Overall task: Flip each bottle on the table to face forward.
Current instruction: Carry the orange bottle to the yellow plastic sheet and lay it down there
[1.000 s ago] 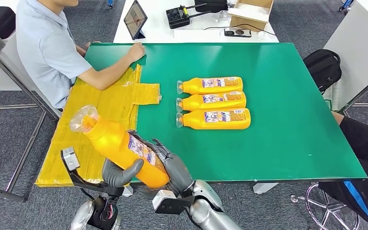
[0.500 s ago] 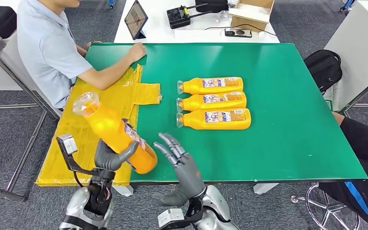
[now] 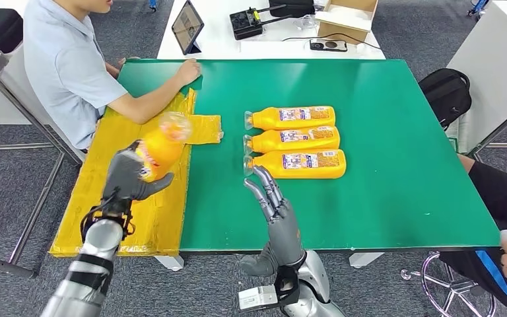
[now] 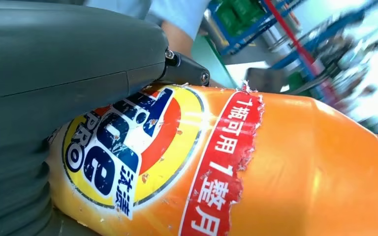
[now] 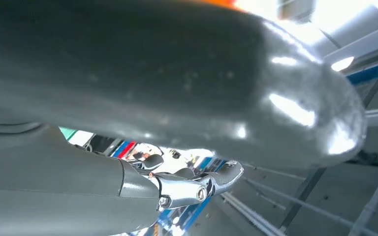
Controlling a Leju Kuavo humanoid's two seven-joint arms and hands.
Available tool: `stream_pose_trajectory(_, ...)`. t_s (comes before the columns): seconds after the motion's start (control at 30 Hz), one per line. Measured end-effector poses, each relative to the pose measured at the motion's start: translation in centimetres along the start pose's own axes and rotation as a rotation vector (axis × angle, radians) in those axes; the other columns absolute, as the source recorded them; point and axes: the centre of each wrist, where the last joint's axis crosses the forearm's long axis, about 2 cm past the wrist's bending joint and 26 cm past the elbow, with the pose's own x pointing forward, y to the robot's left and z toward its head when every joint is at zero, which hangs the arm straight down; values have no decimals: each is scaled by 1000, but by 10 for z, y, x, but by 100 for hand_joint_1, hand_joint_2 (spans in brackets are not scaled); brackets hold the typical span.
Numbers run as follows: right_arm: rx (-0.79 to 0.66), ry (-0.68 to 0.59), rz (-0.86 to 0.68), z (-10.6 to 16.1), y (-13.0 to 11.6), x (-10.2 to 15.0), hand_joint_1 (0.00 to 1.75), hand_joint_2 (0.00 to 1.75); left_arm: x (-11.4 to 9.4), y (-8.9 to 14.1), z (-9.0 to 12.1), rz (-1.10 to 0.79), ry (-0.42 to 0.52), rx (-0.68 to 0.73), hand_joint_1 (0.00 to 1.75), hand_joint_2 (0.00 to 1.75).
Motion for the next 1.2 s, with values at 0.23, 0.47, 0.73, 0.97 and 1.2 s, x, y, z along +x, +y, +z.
stream_pose_trajectory(0.23,40,-19,-25,-1,0,2,0,0,-17,8,-43,-481,39,-207,175,175)
stream_pose_trajectory(0.47,61,-21,-47,-1,1,2,0,0,-31,17,-65,-659,127,-312,175,175)
stream_pose_trajectory(0.73,67,-5,-82,0,2,2,0,0,-44,17,-67,-728,275,-490,175,175)
stream_pose_trajectory(0.97,65,15,-110,-1,2,-1,0,0,-58,14,-57,-664,377,-634,53,175)
stream_pose_trajectory(1.2,56,27,-123,-4,3,-4,0,0,-62,17,-56,-524,381,-653,0,175)
